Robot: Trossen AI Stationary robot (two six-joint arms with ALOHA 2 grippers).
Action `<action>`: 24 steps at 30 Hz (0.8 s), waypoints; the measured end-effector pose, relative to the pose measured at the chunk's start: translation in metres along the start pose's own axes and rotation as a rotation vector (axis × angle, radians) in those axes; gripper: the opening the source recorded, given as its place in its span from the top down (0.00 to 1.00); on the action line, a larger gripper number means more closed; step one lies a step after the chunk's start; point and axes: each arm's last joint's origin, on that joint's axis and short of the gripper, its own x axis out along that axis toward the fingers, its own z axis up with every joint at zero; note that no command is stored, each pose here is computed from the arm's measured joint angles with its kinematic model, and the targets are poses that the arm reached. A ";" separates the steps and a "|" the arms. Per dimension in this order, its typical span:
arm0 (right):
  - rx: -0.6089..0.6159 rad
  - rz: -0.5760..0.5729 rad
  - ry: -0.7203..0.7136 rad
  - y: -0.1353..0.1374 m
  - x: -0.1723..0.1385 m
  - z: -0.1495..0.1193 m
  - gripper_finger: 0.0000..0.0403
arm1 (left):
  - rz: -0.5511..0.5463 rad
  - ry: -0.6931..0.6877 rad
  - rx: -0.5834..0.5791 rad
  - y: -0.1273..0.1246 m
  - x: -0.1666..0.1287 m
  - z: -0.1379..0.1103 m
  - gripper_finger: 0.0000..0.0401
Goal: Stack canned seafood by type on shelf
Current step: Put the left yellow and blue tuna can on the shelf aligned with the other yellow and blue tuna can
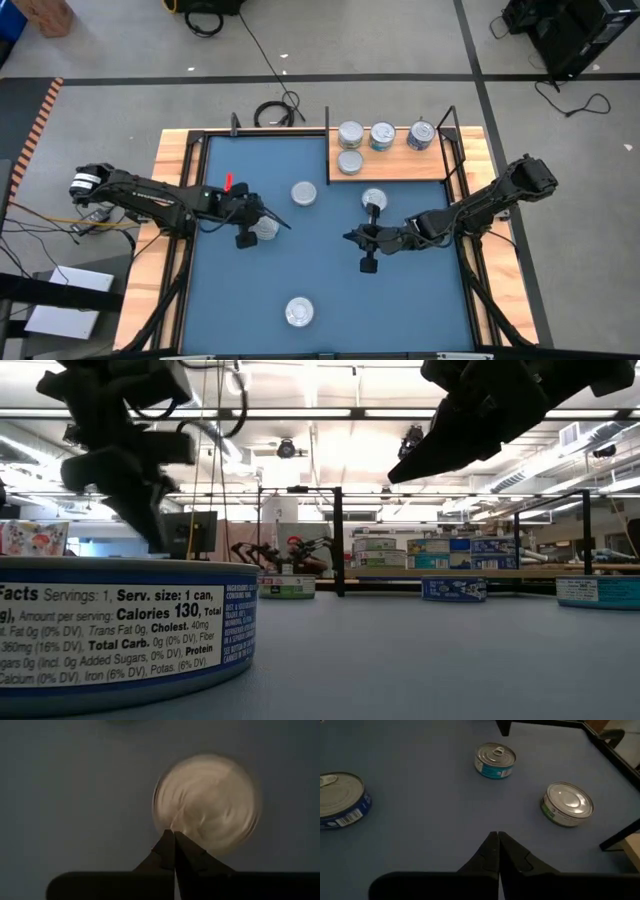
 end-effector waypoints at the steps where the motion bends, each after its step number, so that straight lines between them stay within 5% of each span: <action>1: 0.007 0.000 0.000 0.000 0.000 0.000 0.99 | 0.005 0.027 -0.004 0.001 0.000 -0.003 1.00; 16: 0.032 0.019 -0.042 0.001 0.002 0.004 1.00 | 0.034 0.023 -0.139 0.005 0.022 -0.021 1.00; 24: 0.004 0.006 -0.056 0.008 0.034 -0.010 1.00 | -0.029 -0.078 -0.171 0.003 0.033 -0.024 1.00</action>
